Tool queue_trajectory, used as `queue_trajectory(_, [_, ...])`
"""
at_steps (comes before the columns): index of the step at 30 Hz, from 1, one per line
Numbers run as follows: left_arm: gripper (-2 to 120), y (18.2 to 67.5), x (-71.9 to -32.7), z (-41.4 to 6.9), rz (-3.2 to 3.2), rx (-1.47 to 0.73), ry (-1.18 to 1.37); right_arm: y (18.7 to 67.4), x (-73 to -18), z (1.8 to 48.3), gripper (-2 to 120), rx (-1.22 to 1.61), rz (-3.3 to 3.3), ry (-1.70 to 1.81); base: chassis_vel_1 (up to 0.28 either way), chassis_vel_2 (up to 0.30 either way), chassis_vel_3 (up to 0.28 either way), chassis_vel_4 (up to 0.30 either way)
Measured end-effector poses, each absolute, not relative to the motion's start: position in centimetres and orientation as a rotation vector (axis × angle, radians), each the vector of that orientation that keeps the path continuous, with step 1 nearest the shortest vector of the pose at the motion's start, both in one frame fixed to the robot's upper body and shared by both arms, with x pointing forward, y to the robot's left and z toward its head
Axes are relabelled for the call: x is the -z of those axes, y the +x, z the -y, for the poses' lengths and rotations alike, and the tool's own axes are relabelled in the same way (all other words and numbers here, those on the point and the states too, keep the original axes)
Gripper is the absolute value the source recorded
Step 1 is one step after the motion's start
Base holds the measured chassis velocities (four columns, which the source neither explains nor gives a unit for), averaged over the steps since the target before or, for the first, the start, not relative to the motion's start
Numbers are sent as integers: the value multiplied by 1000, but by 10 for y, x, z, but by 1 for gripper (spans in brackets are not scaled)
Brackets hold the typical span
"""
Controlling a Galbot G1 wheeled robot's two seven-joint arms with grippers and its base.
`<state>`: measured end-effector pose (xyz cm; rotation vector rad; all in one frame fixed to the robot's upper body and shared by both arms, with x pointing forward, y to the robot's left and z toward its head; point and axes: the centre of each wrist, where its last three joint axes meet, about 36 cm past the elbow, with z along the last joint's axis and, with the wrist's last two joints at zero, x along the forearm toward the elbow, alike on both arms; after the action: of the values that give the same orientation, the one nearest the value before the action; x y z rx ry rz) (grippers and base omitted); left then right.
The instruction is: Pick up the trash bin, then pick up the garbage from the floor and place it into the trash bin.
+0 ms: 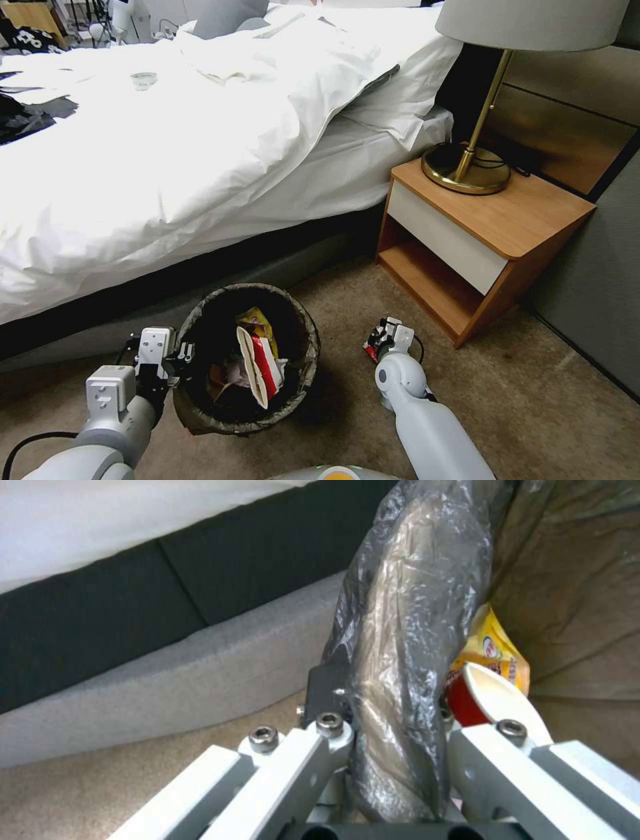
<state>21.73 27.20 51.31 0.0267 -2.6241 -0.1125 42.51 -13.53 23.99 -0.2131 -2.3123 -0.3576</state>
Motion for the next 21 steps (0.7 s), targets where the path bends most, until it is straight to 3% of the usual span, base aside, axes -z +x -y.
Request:
queue_trajectory(3, [3, 218, -513, -272, 2628, 112, 24, 425, -240, 136, 0, 360, 2314, -218, 0, 0, 0, 0])
queue_trajectory(14, [3, 218, -513, -271, 2631, 109, 21, 423, -244, 145, 0, 346, 2344, -231, 0, 0, 0, 0])
queue_trajectory(21, [3, 220, -514, -271, 2636, 104, 10, 413, -310, 185, 0, 285, 2593, -73, 0, 0, 0, 0])
